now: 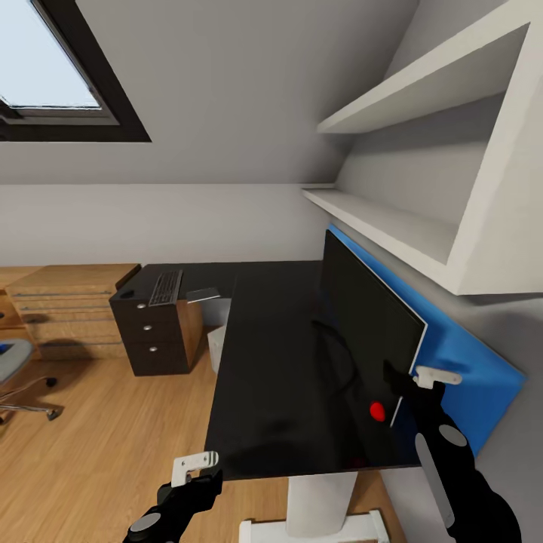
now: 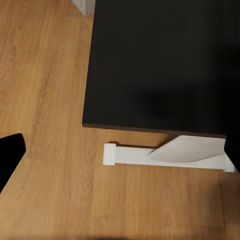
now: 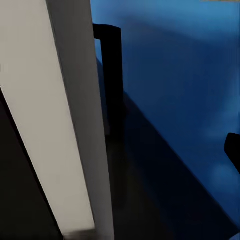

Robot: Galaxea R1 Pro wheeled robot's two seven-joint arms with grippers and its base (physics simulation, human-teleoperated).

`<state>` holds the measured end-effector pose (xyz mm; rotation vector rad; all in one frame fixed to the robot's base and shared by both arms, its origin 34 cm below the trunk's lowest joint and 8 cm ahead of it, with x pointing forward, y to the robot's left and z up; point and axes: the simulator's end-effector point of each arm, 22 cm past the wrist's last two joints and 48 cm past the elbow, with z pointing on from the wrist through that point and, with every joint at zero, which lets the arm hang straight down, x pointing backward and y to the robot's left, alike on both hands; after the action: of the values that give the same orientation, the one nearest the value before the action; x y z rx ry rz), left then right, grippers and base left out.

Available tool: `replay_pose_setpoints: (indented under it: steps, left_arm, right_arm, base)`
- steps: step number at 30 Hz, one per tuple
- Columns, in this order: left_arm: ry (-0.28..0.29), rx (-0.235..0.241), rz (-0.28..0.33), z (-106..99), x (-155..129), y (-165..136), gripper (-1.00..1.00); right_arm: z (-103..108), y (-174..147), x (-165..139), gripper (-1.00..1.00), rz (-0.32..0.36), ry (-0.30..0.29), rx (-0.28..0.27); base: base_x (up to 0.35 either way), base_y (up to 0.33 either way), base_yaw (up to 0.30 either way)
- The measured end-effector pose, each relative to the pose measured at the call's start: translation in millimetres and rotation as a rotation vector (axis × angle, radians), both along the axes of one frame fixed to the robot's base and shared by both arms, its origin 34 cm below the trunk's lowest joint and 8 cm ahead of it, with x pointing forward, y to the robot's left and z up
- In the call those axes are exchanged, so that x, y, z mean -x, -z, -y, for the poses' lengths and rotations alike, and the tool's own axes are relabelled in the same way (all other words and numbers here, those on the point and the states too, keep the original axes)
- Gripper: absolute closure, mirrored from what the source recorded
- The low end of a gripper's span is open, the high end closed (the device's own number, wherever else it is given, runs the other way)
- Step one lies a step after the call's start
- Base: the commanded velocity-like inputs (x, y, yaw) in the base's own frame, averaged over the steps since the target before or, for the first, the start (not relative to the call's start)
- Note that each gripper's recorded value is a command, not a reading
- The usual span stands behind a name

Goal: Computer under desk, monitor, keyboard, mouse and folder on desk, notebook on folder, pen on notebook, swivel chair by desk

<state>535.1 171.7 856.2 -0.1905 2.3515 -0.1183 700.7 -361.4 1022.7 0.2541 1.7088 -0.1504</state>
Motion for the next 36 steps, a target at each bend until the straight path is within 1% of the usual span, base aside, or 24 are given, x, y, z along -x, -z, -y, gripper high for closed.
replay_pose_setpoints:
  steps: [8,17,22,23,25,26,27,28,30,31,32,33,34,36]
  left_arm:
    - [-0.005,0.001,-0.002,-2.0,-0.6,0.7,-1.0]
    - [-0.014,-0.004,-0.003,-5.3,-0.9,2.0,-1.0]
    - [-0.018,-0.014,-0.013,-8.7,1.2,7.3,-1.0]
    - [-0.024,-0.053,-0.106,-19.9,21.6,47.4,-1.0]
    - [-0.028,-0.076,-0.161,-27.2,35.2,70.7,-1.0]
    - [-0.036,-0.094,-0.204,-34.2,47.5,89.7,-1.0]
    - [-0.073,-0.119,-0.249,-50.6,65.5,117.9,-1.0]
    - [-0.1,-0.128,-0.252,-59.9,71.5,128.4,-1.0]
    - [-0.136,-0.132,-0.231,-68.9,72.7,134.4,-1.0]
    - [-0.153,-0.134,-0.221,-73.4,73.8,137.4,-1.0]
    - [-0.17,-0.142,-0.222,-79.3,78.7,143.9,-1.0]
    - [-0.177,-0.15,-0.232,-83.2,84.0,149.5,-1.0]
    - [-0.18,-0.155,-0.238,-85.1,86.8,152.3,-1.0]
    - [-0.187,-0.174,-0.269,-92.4,99.9,164.3,-1.0]
  right_arm:
    - [0.1,1.6,-0.4,-1.0,-0.003,0.0,0.0]
    - [-1.3,17.1,0.6,-1.0,-0.033,-0.002,-0.006]
    - [0.3,20.6,0.7,-1.0,-0.027,0.0,-0.002]
    - [0.1,47.2,4.4,-1.0,-0.08,0.0,-0.009]
    - [0.4,61.0,6.8,-1.0,-0.105,0.001,-0.012]
    - [0.8,72.6,9.0,-1.0,-0.121,0.002,-0.014]
    - [1.5,89.3,12.7,-1.0,-0.129,0.006,-0.014]
    - [1.8,96.3,14.7,-1.0,-0.131,0.008,-0.013]
    - [1.4,109.1,18.4,-1.0,-0.145,0.01,-0.015]
    - [0.8,123.2,23.0,-1.0,-0.171,0.012,-0.019]
    - [-0.7,151.2,33.5,-1.0,-0.227,0.013,-0.029]
    - [-1.8,171.5,42.5,-1.0,-0.269,0.014,-0.035]
    - [-2.4,180.9,47.0,-1.0,-0.287,0.015,-0.037]
    - [-3.3,208.8,62.6,-1.0,-0.322,0.021,-0.042]
  base:
    - [-0.284,0.0,0.0]
    - [-0.334,0.002,0.0]
    - [-0.313,0.107,0.0]
    - [-0.215,0.253,0.0]
    - [-0.184,0.277,0.0]
    - [-0.151,0.3,0.0]
    - [-0.139,0.305,0.0]
    - [-0.133,0.307,0.0]
    - [-0.121,0.31,0.0]
    - [-0.111,0.313,0.0]
    - [-0.109,0.314,0.0]
    - [-0.108,0.314,0.0]
    - [-0.107,0.314,0.0]
    - [-0.105,0.314,0.0]
